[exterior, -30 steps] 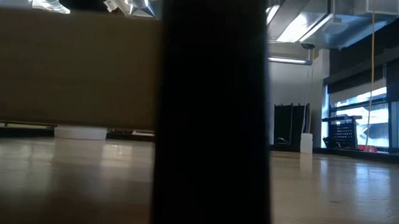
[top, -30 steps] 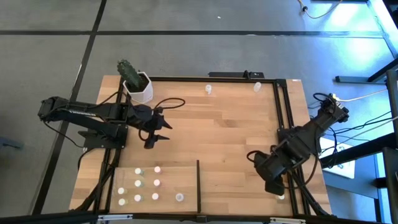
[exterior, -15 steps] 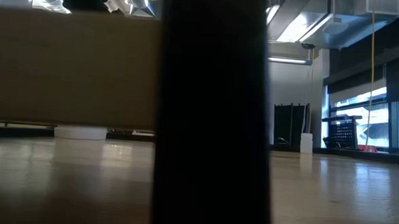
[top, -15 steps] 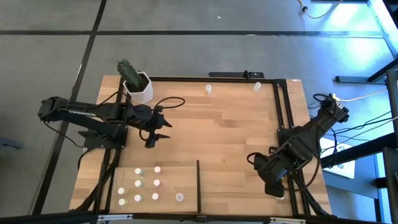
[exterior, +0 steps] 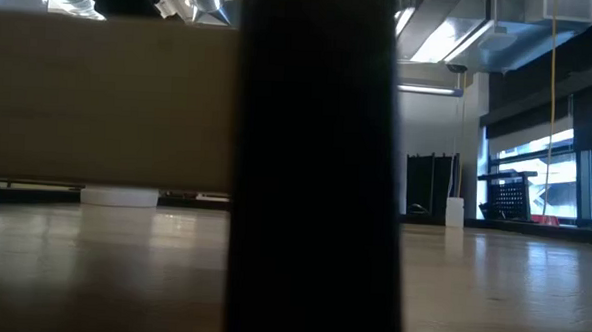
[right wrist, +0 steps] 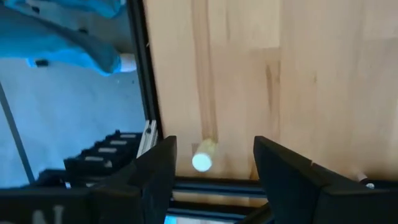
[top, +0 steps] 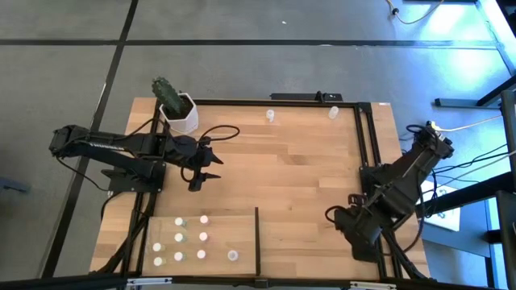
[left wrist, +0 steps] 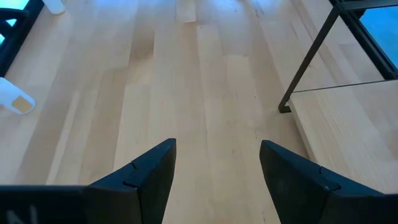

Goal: Pick and place medicine bottles onto shelf by color

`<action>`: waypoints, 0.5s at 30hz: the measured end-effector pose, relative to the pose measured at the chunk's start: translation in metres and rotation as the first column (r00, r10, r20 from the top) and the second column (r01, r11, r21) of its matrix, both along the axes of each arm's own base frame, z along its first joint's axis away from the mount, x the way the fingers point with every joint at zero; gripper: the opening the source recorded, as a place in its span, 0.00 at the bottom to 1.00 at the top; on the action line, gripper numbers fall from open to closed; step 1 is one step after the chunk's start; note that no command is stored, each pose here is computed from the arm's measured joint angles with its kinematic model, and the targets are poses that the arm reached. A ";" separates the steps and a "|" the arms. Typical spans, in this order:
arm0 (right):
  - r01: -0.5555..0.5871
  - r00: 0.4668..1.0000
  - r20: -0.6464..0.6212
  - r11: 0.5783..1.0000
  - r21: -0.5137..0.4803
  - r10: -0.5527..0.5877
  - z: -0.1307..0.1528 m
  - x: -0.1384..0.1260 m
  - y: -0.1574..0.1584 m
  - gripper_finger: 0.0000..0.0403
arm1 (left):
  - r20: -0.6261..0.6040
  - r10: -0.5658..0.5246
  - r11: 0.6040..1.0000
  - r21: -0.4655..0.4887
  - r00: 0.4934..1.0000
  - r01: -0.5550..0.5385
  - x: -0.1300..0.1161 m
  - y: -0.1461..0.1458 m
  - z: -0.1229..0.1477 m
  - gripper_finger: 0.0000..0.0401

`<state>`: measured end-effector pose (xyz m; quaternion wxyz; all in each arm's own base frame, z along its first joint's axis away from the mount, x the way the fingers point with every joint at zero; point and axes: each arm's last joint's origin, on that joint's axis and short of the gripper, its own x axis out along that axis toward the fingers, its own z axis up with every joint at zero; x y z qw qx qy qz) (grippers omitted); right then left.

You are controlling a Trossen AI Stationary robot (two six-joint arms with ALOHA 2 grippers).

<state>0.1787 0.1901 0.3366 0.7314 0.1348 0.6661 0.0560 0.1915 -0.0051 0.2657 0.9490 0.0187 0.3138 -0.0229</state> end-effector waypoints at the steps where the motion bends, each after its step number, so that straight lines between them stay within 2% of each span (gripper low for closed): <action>1: -0.015 1.000 0.000 1.000 0.000 0.015 0.000 -0.003 0.002 0.54 | 0.000 0.000 1.000 0.000 1.000 0.000 0.000 0.000 0.000 0.56; 9: -0.117 0.993 -0.023 0.993 -0.012 0.117 -0.004 -0.025 0.025 0.54 | 0.000 0.000 1.000 0.000 1.000 0.000 0.000 0.000 0.000 0.56; 15: -0.148 0.989 -0.030 0.989 -0.017 0.147 -0.014 -0.028 0.042 0.54 | 0.000 0.000 1.000 0.000 1.000 0.000 0.000 0.000 0.000 0.56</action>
